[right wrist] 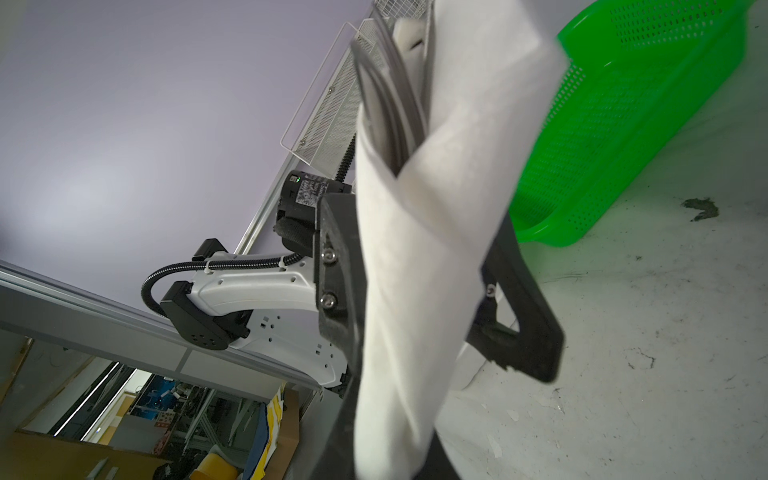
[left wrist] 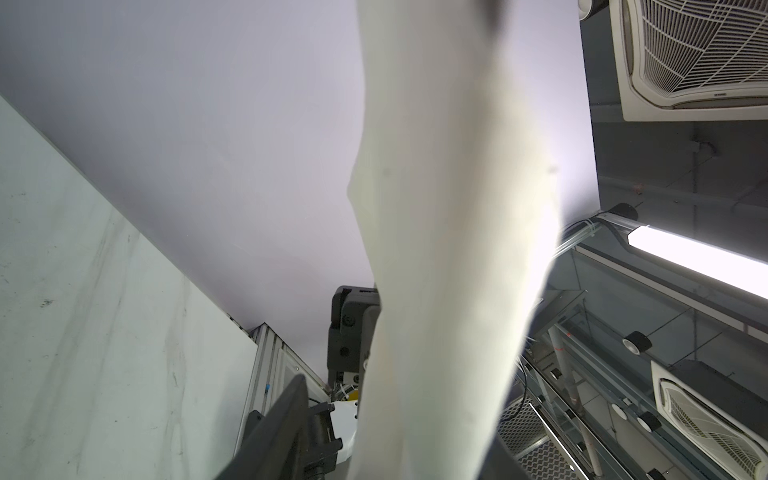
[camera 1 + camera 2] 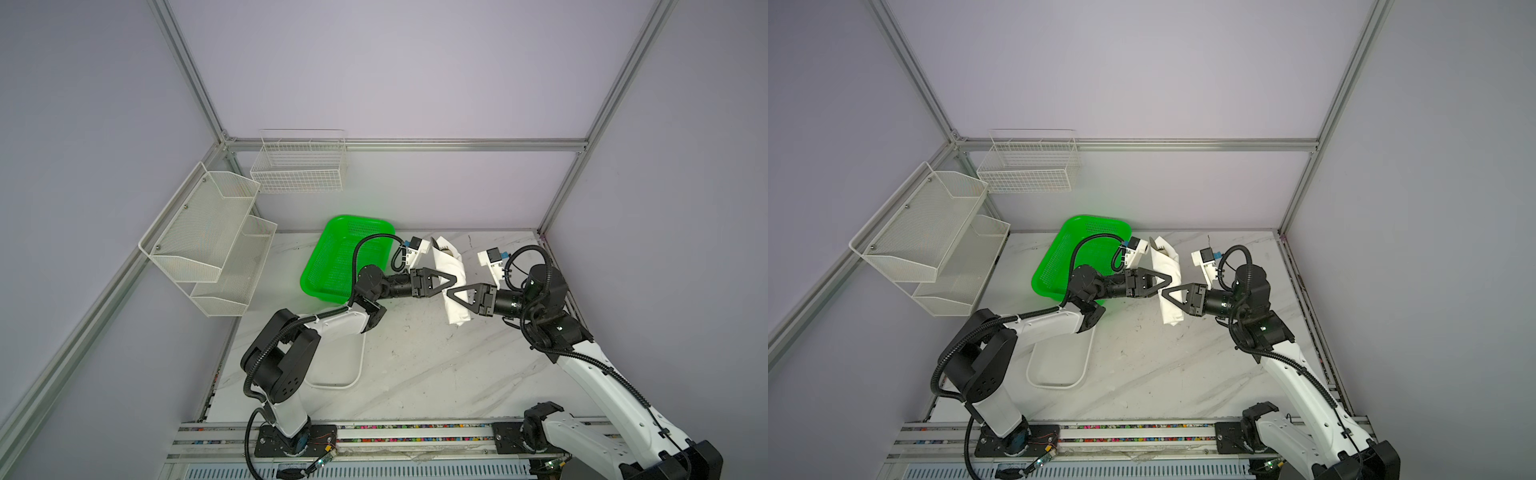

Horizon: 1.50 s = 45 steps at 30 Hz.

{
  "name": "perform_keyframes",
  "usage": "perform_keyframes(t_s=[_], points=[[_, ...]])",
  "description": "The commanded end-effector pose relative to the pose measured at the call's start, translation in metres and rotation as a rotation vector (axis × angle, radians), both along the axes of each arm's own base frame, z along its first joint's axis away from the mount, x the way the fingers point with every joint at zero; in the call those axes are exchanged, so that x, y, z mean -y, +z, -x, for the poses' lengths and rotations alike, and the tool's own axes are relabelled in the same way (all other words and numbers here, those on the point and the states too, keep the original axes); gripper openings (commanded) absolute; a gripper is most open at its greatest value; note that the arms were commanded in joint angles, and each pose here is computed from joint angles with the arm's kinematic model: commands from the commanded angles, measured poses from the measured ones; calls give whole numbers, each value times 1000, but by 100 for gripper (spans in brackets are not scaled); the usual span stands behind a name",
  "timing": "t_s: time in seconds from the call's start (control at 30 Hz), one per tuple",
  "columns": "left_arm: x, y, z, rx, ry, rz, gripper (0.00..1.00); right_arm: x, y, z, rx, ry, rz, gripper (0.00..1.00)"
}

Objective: Place the utensils on the paper napkin and roll it up

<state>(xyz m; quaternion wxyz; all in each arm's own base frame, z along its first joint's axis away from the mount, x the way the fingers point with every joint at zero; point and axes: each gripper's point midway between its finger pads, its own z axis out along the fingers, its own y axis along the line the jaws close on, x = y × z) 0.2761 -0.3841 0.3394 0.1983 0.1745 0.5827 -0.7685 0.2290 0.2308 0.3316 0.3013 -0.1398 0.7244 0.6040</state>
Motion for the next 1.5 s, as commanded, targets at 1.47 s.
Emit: perform_keyframes(t_s=[1.47], points=[[-35, 64, -5, 219, 97, 113, 8, 38, -62, -1, -122, -257, 226, 32]])
